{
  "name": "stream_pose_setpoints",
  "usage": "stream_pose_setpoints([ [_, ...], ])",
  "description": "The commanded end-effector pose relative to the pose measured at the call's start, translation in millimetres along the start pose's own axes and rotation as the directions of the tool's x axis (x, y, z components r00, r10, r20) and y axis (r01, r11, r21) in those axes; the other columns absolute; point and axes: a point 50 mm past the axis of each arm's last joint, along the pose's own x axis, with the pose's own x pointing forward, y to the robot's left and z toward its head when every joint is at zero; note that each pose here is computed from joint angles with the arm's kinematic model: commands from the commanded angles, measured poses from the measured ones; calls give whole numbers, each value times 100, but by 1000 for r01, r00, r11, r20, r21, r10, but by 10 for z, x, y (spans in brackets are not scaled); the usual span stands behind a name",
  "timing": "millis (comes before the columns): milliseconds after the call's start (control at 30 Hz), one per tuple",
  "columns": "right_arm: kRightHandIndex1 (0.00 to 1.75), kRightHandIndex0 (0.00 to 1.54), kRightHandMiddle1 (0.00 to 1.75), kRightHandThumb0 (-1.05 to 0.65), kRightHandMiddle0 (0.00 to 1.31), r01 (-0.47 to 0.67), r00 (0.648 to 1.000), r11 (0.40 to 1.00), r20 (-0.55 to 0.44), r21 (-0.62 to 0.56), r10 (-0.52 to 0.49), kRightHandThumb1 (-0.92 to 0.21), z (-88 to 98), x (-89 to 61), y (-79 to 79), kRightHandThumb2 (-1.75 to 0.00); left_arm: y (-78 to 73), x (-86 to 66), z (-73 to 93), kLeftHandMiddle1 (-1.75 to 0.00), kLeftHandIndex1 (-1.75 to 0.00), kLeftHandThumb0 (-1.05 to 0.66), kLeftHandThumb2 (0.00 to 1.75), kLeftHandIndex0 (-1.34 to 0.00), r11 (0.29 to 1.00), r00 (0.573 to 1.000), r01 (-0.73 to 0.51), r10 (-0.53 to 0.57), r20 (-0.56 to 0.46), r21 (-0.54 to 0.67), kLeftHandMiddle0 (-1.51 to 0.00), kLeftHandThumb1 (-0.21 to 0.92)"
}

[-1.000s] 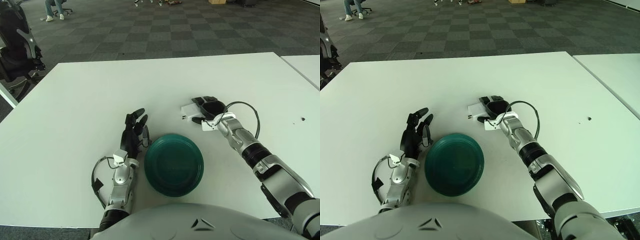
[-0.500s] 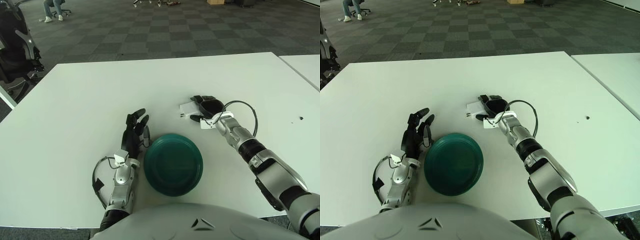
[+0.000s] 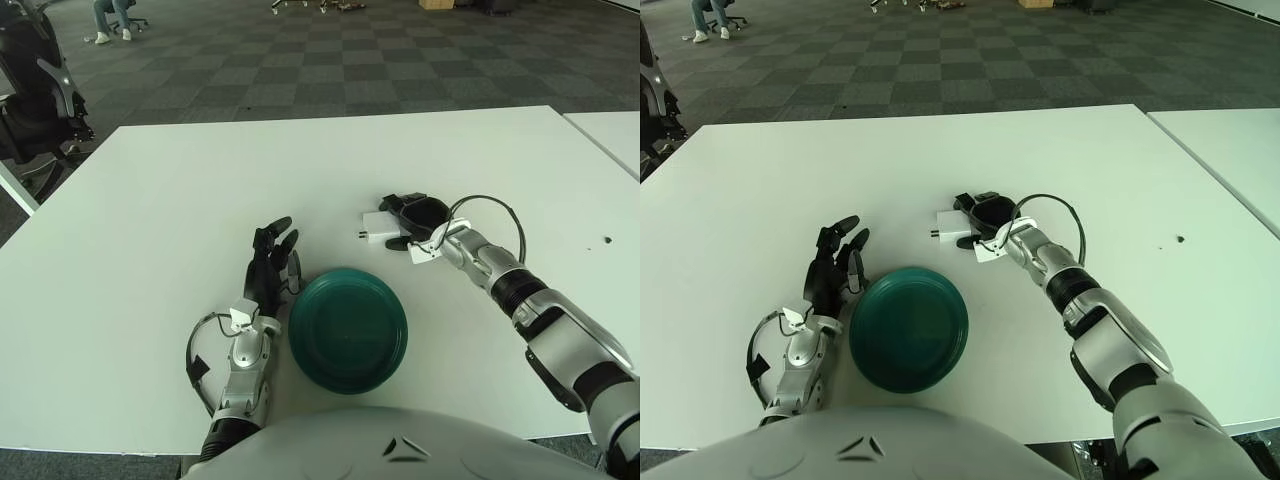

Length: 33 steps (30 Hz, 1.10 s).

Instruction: Put the charger into the plate.

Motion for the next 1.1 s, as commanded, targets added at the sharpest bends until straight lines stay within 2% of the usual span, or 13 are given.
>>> stream_pose_setpoints([
  [0, 85, 38, 171, -40, 30, -283, 958, 959, 44, -17, 283, -74, 48, -148, 448, -77, -141, -218, -359, -41, -106, -91, 94, -3, 995, 984, -64, 50, -173, -78, -39, 92],
  [67, 114, 40, 173, -40, 33, -296, 951, 955, 79, -37, 298, -70, 66, -176, 302, -83, -146, -213, -358, -41, -105, -91, 95, -3, 995, 984, -69, 55, -172, -76, -40, 92],
  [200, 139, 42, 174, -39, 35, -314, 943, 948, 101, -56, 319, -66, 90, -217, 223, -87, -149, -204, -362, -42, -105, -92, 95, -3, 995, 983, -71, 59, -173, -69, -41, 92],
  [233, 144, 43, 174, -39, 36, -345, 936, 938, 59, -39, 347, -66, 113, -186, 169, -88, -148, -203, -364, -43, -105, -92, 95, -3, 995, 983, -72, 59, -173, -66, -41, 92],
  [267, 139, 44, 174, -38, 30, -368, 929, 930, 29, -20, 369, -75, 128, -170, 128, -75, -150, -202, -366, -43, -105, -92, 95, -4, 995, 983, -72, 59, -174, -65, -41, 92],
  [300, 137, 45, 175, -37, 28, -380, 924, 924, 20, -41, 381, -79, 146, -215, 117, -70, -151, -201, -367, -43, -105, -92, 96, -4, 995, 983, -71, 59, -173, -64, -42, 92],
  [367, 159, 51, 174, -36, 24, -368, 927, 924, 39, -102, 374, -86, 173, -303, 159, -59, -154, -199, -367, -44, -105, -92, 96, -4, 996, 983, -69, 57, -173, -64, -42, 92],
  [467, 170, 86, 174, -40, 39, -348, 934, 930, 43, -116, 355, -63, 197, -317, 163, -91, -160, -198, -367, -44, -104, -92, 96, -4, 996, 984, -65, 52, -171, -67, -42, 92],
  [600, 174, 100, 175, -43, 48, -338, 941, 938, 9, -78, 340, -49, 197, -332, 116, -109, -165, -197, -369, -45, -104, -92, 97, -3, 996, 984, -60, 48, -169, -72, -41, 92],
  [667, 174, 102, 175, -43, 49, -313, 948, 945, 18, -92, 316, -48, 190, -344, -85, -111, -172, -195, -370, -45, -104, -92, 97, -3, 996, 985, -57, 44, -167, -73, -41, 92],
  [733, 174, 103, 175, -43, 49, -304, 951, 947, 25, -105, 308, -47, 170, -340, -193, -112, -175, -192, -370, -45, -103, -91, 97, -3, 996, 985, -54, 41, -166, -74, -41, 92],
  [867, 175, 102, 175, -43, 50, -265, 960, 954, 51, -142, 274, -46, 40, -226, -247, -113, -175, -183, -369, -47, -103, -90, 97, -2, 996, 986, -50, 37, -161, -75, -41, 92],
  [1067, 175, 97, 175, -44, 52, -128, 988, 984, 66, -127, 137, -43, -34, -151, -318, -117, -168, -175, -373, -54, -104, -89, 96, -4, 996, 987, -46, 33, -157, -80, -41, 92],
])
